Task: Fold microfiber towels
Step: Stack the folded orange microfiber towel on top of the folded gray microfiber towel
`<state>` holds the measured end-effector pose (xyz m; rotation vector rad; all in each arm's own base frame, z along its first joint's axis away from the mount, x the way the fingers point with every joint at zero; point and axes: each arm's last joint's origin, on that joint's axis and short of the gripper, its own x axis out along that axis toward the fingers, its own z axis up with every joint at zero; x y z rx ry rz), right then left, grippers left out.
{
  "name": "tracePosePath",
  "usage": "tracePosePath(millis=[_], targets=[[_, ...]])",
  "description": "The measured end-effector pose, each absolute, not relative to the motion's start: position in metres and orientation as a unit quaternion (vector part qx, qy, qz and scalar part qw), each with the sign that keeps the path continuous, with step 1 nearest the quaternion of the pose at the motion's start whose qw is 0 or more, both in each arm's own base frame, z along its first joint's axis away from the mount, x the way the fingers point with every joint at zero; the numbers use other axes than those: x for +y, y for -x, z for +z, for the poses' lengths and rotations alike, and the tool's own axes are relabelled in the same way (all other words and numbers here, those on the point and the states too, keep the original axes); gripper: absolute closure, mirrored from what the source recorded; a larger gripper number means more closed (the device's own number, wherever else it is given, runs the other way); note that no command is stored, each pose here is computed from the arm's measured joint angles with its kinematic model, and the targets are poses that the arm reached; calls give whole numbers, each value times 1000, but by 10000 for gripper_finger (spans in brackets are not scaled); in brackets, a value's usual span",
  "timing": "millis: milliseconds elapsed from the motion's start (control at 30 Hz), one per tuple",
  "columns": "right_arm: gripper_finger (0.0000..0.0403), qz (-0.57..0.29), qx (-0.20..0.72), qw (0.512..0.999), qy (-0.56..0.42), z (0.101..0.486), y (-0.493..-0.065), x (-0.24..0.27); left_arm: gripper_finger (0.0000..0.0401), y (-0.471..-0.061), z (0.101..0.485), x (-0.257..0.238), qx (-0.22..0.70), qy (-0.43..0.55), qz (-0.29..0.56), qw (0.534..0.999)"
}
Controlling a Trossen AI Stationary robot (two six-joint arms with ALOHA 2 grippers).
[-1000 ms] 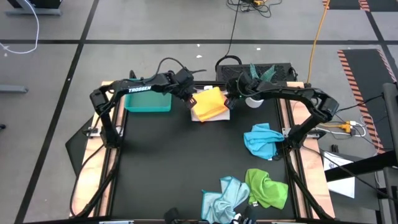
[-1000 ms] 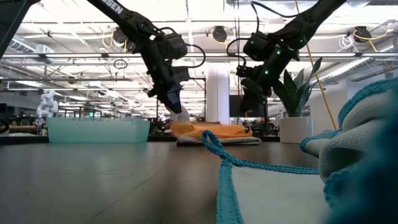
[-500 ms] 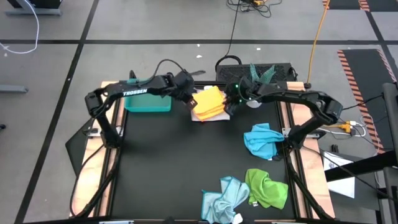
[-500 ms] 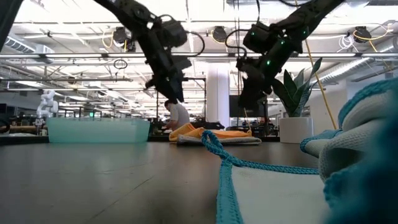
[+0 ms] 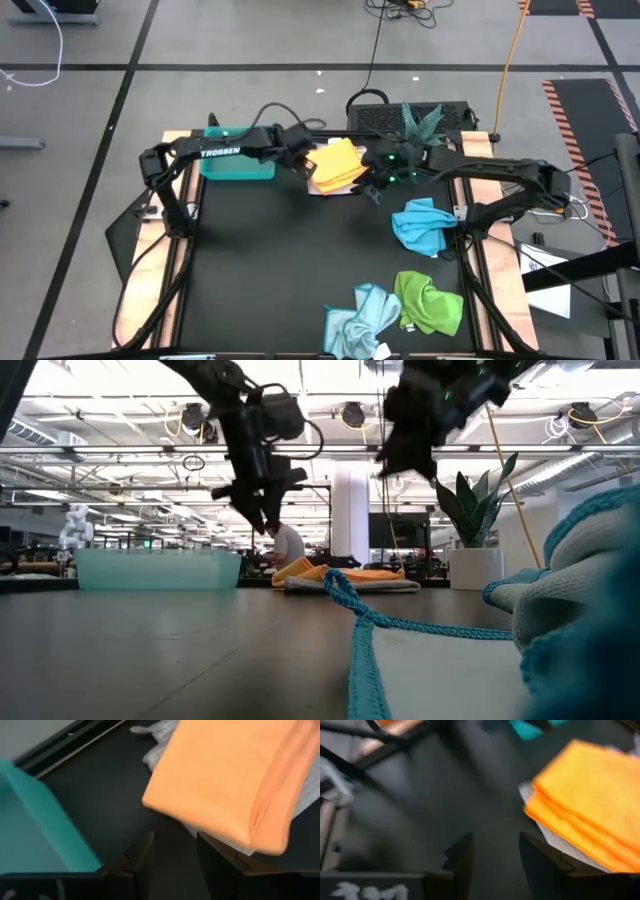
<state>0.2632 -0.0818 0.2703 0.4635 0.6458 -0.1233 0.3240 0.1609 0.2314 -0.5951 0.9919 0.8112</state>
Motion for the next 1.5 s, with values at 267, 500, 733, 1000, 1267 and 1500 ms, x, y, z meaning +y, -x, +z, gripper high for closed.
tracePosePath(millis=[267,500,733,1000,1267,1500], targets=[[257,-52,242,941,-229,309,-237,-68,249,-308,232,207,412,337,346,772],[257,-76,183,950,-240,323,-234,-69,249,-301,213,231,431,345,319,771],[257,-92,139,958,-234,329,-239,-72,249,-301,174,245,473,376,266,751],[257,-108,134,954,-244,329,-239,-73,249,-301,160,254,461,413,248,746],[257,-109,144,952,-246,327,-238,-73,249,-310,164,254,426,436,234,758],[257,-94,147,955,-239,328,-239,-72,249,-309,162,249,437,452,239,740]])
